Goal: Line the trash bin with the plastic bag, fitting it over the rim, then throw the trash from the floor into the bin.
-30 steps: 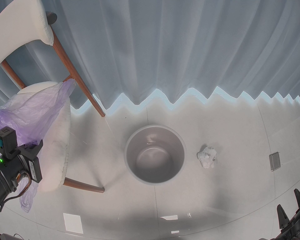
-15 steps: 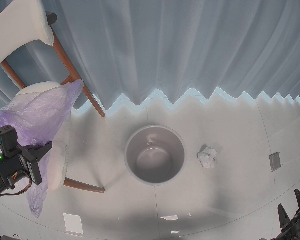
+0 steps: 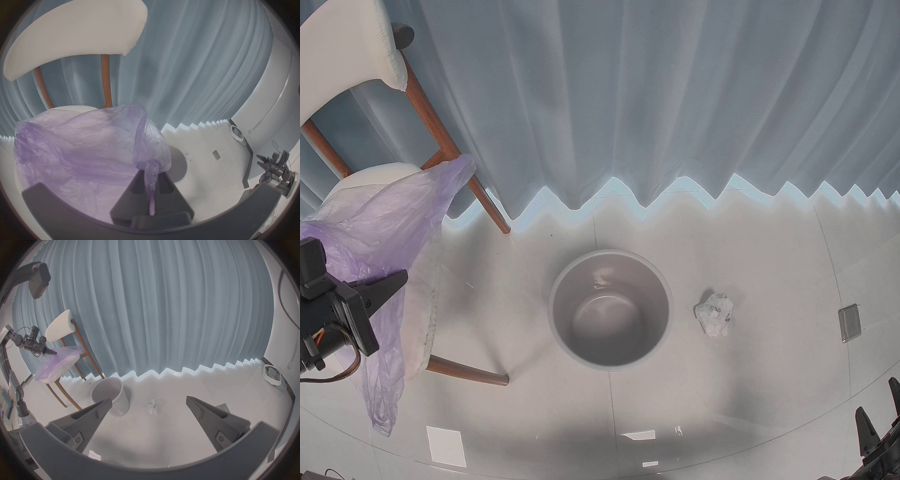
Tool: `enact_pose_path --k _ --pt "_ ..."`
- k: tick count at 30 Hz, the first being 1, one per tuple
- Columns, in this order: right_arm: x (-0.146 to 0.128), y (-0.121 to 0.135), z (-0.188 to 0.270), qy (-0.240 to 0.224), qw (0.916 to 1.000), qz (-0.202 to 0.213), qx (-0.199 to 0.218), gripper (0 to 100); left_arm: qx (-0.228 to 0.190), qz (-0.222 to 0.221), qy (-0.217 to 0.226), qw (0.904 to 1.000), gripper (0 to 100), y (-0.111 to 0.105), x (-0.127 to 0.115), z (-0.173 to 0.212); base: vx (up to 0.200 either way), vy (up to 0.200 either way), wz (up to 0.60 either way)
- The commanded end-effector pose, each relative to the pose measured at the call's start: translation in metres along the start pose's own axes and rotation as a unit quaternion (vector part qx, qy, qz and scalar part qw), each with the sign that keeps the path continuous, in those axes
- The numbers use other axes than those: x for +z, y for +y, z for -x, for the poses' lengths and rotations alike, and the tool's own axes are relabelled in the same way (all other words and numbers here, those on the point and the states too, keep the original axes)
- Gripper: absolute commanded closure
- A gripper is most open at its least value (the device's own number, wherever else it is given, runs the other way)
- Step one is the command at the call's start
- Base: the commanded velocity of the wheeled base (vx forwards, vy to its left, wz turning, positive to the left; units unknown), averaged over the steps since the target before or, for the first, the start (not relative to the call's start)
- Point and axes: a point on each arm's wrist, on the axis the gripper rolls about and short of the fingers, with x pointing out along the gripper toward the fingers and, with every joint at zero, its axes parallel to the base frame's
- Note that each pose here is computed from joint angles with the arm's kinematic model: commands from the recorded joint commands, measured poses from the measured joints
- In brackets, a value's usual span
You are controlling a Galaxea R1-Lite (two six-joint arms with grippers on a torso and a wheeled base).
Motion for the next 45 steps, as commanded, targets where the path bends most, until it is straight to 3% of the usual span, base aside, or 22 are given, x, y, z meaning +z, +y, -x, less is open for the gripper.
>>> enact_pose_path --k 1,10,19,27,31,36,45 --pt "-0.005 0.000 0.000 0.000 1.0000 0.000 0.000 0 -0.003 0.008 -0.004 1.0000 100 0.000 0.001 0.000 0.000 0.000 0.00" --pt "-0.005 0.000 0.000 0.000 1.0000 0.001 0.001 0 -0.042 0.011 0.010 0.9990 100 -0.003 -0.009 -0.001 0.000 0.000 0.00" --pt "-0.005 0.000 0.000 0.000 1.0000 0.001 0.001 0 -0.115 0.015 -0.051 0.9920 100 -0.005 -0.001 -0.005 0.000 0.000 0.00" --pt "-0.005 0.000 0.000 0.000 1.0000 0.001 0.001 0 -0.132 0.014 -0.035 0.9906 100 -0.008 -0.001 -0.017 0.000 0.000 0.00" --pt "-0.005 0.000 0.000 0.000 1.0000 0.001 0.001 0 -0.159 0.012 -0.036 0.9866 100 -0.012 0.003 -0.018 0.000 0.000 0.00" --pt "-0.005 0.000 0.000 0.000 1.0000 0.001 0.001 0 -0.219 0.006 -0.039 0.9748 100 -0.016 0.012 -0.019 0.000 0.000 0.00" --pt "-0.005 0.000 0.000 0.000 1.0000 0.001 0.001 0 -0.255 0.003 -0.040 0.9661 100 -0.019 0.020 -0.024 0.000 0.000 0.00"
